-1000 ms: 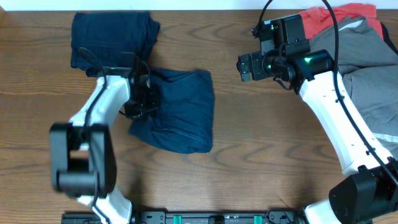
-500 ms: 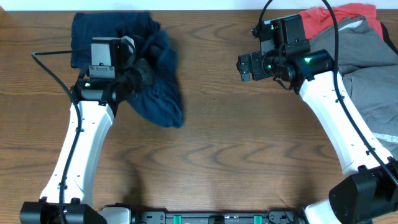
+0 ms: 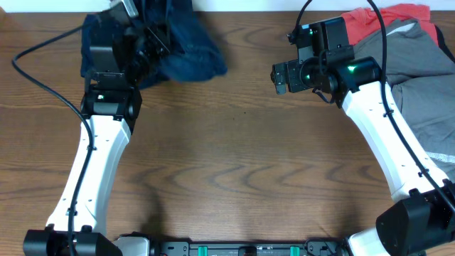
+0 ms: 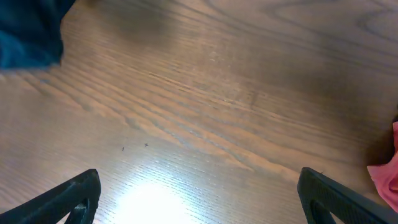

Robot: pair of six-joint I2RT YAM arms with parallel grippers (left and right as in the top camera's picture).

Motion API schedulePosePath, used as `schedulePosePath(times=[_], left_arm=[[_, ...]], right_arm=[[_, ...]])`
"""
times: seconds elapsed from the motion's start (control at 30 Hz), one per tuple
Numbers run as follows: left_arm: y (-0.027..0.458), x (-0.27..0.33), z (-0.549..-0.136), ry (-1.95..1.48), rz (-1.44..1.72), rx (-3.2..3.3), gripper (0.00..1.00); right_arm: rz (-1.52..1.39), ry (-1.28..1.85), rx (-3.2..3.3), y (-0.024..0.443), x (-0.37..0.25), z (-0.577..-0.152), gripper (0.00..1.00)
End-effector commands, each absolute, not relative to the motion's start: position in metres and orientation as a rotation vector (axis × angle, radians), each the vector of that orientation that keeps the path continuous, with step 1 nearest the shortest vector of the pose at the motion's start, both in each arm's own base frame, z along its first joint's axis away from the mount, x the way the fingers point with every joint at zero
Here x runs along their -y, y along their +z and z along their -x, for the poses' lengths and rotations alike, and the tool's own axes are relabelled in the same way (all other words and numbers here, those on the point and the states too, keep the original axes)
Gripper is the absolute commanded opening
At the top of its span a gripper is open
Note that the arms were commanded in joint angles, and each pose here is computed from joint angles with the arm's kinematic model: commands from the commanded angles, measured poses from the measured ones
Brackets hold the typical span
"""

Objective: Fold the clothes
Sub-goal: 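Lift the shorts with the left gripper and lay them onto the navy garment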

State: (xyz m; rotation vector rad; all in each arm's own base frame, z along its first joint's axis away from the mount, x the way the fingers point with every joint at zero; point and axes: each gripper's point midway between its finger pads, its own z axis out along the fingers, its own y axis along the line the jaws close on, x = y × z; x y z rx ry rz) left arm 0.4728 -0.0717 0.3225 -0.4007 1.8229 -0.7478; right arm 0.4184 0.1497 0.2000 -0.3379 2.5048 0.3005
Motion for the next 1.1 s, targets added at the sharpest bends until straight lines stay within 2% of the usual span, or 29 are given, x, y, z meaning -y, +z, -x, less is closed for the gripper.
schedulePosePath(times=[0.0,0.4,0.77,0.93,1.07], left_arm=[[0.347,0.041,-0.479,-0.619,0.517,-1.698,0.06],[0.356,-0.008,-0.533,-0.47,0.631,-1.372,0.06],[0.313,-0.071,-0.599,-0.411,0.684,-1.257,0.06],[0.285,-0.078,-0.627,-0.4,0.695,-1.281,0.06],[0.254,-0.07,-0.634,-0.389,0.691,-1.388,0.06]], right_arm=[[0.318,0.302,-2.511,0.198,-0.148,-0.419,0.99],[0.319,0.3,-2.524,0.197,-0.148,-0.416,0.99],[0.298,0.23,-2.537,0.191,-0.139,-0.419,0.99],[0.295,0.231,-2.52,0.193,-0.14,-0.422,0.99],[0.269,0.24,-2.509,0.195,-0.14,-0.425,0.99]])
